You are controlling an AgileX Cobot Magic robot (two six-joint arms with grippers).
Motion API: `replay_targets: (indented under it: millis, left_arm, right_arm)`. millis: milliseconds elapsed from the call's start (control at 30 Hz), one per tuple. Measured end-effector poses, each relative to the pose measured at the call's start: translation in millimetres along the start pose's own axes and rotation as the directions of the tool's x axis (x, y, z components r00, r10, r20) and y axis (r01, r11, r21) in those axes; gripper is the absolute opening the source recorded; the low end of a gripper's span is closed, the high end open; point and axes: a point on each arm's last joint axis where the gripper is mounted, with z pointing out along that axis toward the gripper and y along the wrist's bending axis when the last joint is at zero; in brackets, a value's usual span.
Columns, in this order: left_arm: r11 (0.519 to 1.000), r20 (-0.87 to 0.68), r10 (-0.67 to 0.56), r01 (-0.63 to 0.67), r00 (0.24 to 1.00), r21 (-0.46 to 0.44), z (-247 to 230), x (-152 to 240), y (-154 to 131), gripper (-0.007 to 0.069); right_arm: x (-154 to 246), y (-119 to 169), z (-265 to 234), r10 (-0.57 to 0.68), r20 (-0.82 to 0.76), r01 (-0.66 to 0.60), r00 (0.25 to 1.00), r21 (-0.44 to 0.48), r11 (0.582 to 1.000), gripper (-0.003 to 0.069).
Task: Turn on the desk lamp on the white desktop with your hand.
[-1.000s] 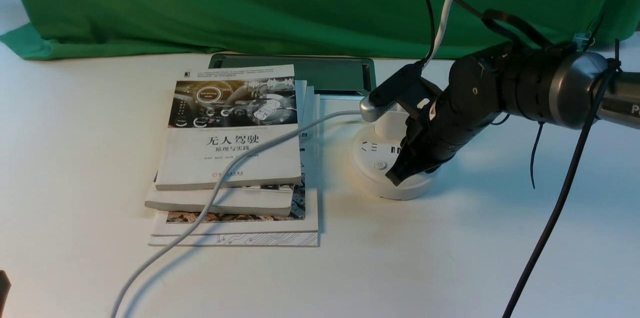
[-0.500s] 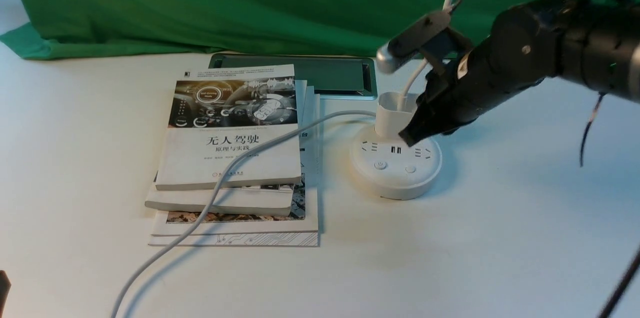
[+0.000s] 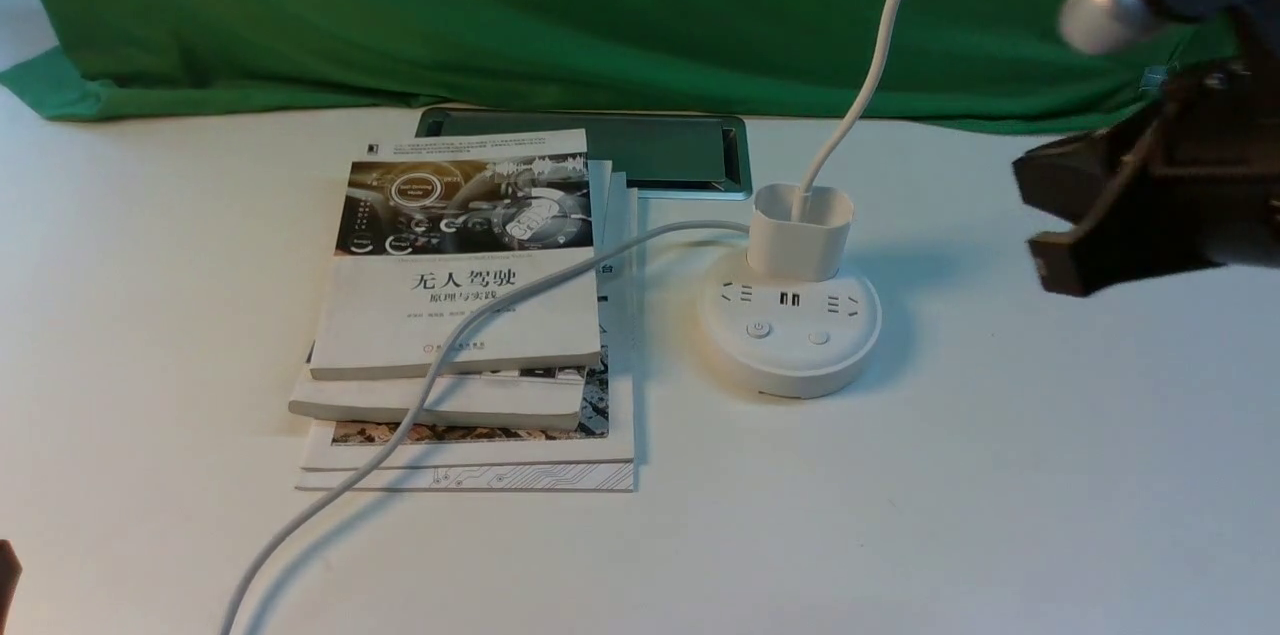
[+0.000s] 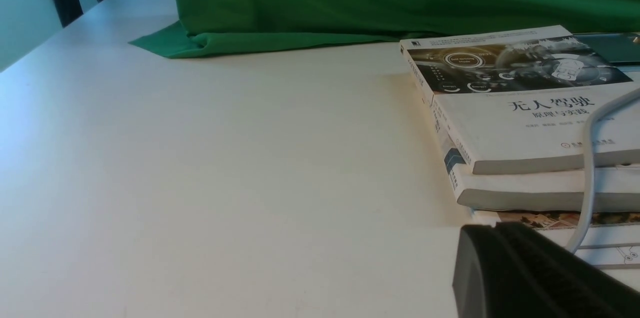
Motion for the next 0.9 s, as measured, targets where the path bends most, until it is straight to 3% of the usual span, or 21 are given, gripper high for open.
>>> replay_targets:
  millis: [167, 500, 900]
  left_arm:
    - [1.0, 0.0, 0.0, 0.0, 1.0, 0.0, 0, 0, 0, 0.0021]
    - [1.0, 0.0, 0.0, 0.0, 1.0, 0.0, 0, 0, 0, 0.0021]
    - [1.0, 0.0, 0.0, 0.0, 1.0, 0.0, 0, 0, 0, 0.0021]
  right_arm:
    - [28, 3, -57, 0.092, 0.141, -0.093, 0.986, 0.002, 0.996, 0.0087]
    - [56, 6, -104, 0.054, 0.279, -0.061, 0.959, 0.014, 0.998, 0.012]
    - [119, 11, -94, 0.025, 0.33, -0.043, 0.944, 0.047, 0.998, 0.0158]
